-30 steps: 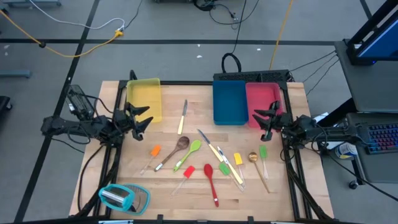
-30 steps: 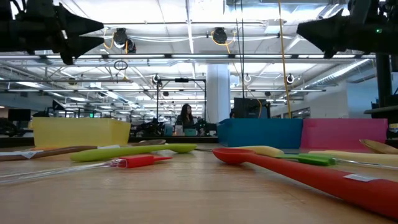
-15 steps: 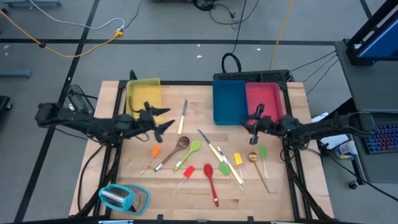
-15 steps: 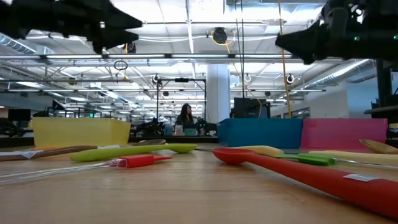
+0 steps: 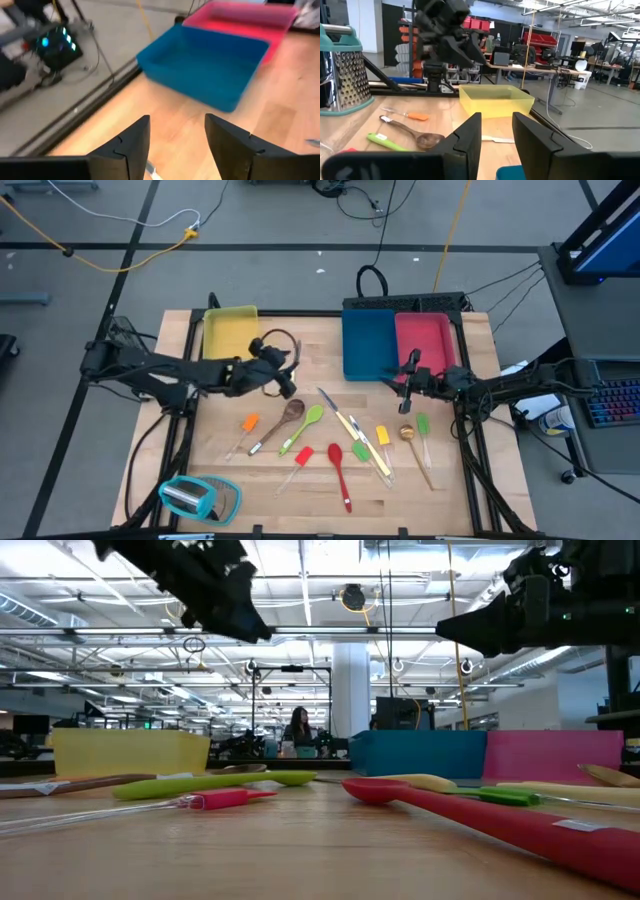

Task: Pick & Place Kitchen Items
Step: Put the yellow knife into the yellow bin

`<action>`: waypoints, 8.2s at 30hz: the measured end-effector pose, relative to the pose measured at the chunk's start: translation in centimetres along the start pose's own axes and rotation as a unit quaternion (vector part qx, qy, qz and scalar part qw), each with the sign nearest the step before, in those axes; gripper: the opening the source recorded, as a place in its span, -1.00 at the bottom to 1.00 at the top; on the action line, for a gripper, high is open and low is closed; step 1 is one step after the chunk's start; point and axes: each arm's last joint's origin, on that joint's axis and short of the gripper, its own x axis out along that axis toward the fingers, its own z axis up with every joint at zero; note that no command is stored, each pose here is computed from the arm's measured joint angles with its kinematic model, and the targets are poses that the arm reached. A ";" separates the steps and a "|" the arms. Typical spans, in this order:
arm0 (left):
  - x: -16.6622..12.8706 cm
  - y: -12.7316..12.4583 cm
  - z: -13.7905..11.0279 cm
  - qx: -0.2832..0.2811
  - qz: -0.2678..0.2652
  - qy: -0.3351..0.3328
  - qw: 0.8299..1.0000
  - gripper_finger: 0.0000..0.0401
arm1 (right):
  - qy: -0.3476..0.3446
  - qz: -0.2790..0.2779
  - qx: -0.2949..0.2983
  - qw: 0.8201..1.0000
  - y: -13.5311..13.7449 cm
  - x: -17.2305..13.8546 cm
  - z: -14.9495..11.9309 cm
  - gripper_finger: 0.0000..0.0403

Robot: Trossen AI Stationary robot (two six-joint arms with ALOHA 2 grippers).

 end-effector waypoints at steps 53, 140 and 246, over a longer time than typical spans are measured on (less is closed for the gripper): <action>9.6 -1.2 -11.0 -0.160 0.103 0.242 0.952 -0.35 | 0.009 0.001 -0.016 1.000 0.0 0.0 -0.1 -0.53; 1.3 17.7 -13.3 -0.309 0.337 0.298 0.838 -0.57 | 0.023 0.003 -0.018 1.000 0.1 0.1 -0.5 -0.55; -2.2 10.4 -3.0 -0.137 -0.007 -0.092 0.986 -0.54 | 0.404 0.065 0.111 0.906 8.5 12.3 -3.8 -0.26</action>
